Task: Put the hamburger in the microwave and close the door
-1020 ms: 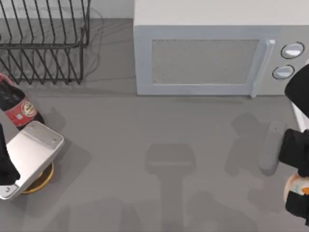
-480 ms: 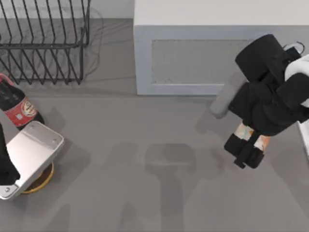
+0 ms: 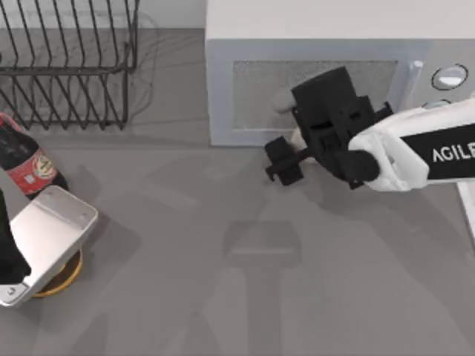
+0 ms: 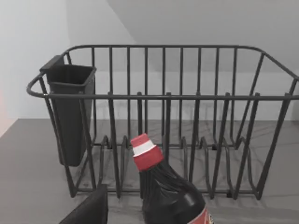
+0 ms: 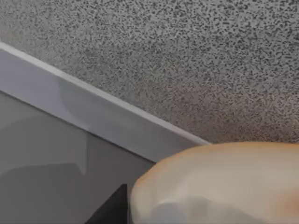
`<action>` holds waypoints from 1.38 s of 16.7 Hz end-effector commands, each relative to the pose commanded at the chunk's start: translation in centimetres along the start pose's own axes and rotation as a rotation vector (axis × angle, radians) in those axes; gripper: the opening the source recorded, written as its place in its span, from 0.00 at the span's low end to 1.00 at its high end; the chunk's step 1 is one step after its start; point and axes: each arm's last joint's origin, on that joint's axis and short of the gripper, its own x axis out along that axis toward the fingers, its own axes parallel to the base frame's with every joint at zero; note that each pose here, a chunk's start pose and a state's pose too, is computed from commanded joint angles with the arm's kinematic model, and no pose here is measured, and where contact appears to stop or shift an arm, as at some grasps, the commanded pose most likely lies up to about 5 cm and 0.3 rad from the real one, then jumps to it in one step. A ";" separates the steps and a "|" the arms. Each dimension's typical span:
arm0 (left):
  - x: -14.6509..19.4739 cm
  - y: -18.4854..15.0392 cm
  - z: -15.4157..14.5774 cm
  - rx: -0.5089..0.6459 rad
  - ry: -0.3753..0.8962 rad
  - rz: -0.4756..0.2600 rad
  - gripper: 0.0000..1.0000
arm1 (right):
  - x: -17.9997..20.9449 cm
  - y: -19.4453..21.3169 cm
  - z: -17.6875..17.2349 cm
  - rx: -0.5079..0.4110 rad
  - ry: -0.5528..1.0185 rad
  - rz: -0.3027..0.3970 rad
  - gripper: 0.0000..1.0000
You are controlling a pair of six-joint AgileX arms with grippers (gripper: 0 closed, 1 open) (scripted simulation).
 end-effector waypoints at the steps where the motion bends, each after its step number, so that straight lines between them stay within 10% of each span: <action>1: 0.0 0.0 0.0 0.000 0.000 0.000 1.00 | 1.0 0.4 0.2 0.069 -0.058 -0.029 0.00; 7: 0.0 0.0 0.0 0.000 0.000 0.000 1.00 | 4.6 2.0 0.9 0.403 -0.306 -0.122 0.00; 14: 0.0 0.0 0.0 0.000 0.000 0.000 1.00 | 5.0 2.1 1.0 0.450 -0.337 -0.130 0.00; 23: 0.0 0.0 0.0 0.000 0.000 0.000 1.00 | 5.0 2.1 1.0 0.450 -0.337 -0.130 0.68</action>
